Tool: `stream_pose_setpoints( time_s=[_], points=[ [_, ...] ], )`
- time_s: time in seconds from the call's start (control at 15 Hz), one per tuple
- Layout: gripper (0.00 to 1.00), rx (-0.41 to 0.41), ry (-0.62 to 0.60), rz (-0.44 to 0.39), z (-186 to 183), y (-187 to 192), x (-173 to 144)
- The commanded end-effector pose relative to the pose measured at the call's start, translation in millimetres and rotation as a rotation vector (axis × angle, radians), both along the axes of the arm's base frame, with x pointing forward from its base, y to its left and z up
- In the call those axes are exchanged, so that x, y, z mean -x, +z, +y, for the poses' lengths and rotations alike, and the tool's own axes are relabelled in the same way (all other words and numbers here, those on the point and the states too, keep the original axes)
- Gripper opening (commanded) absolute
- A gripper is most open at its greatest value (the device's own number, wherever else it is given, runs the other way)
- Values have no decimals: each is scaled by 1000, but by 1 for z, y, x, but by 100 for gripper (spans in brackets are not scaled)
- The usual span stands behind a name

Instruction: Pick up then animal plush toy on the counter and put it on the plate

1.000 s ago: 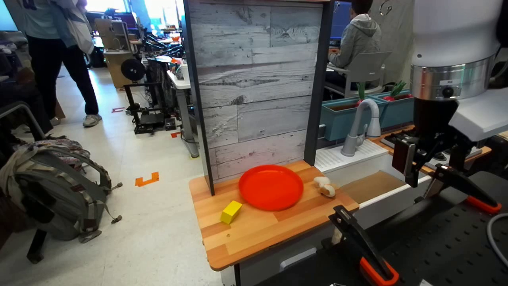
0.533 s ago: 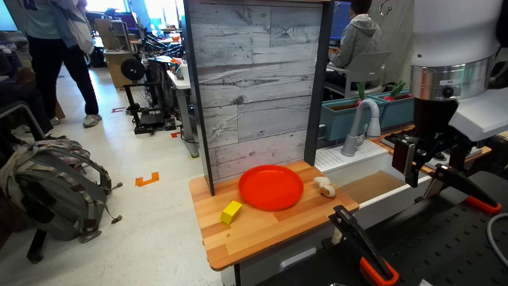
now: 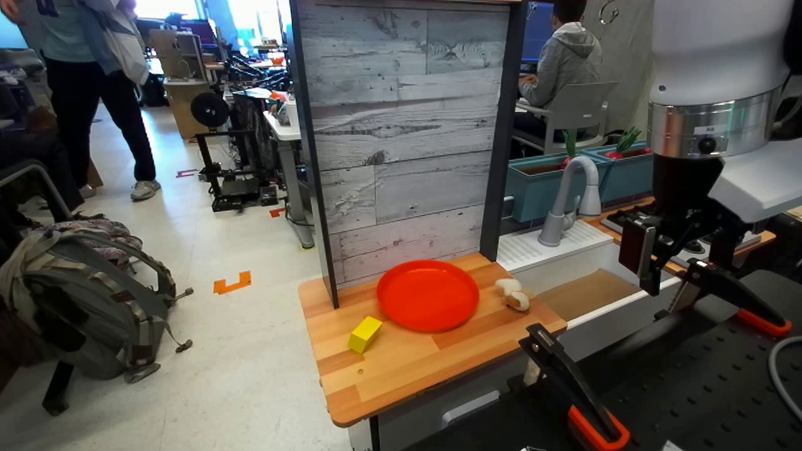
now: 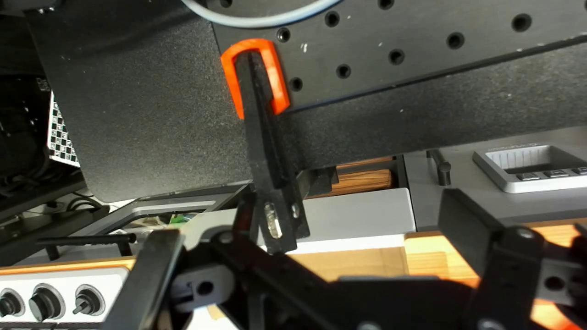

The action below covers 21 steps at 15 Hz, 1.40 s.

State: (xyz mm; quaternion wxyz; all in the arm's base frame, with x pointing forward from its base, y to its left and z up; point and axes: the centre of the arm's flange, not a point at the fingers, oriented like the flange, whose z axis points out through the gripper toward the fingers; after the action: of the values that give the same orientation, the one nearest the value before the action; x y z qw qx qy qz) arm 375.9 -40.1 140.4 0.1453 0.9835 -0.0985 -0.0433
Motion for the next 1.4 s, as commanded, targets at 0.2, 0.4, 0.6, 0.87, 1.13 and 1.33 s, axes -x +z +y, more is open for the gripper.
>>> stream_pose_setpoints(
  time_s=[0.2, 0.4, 0.6, 0.87, 1.13, 1.33],
  points=[
    [100, -9, -39, -3, -3, 3, -15],
    [100, -17, -57, -13, -3, 9, -28],
    [100, -23, -69, -28, -4, 12, -47],
    [100, -15, -20, -56, 1, 0, -75],
    [100, 2, 18, -83, 9, -21, -107],
    [100, -4, 38, -103, 16, -42, -122]
  ],
)
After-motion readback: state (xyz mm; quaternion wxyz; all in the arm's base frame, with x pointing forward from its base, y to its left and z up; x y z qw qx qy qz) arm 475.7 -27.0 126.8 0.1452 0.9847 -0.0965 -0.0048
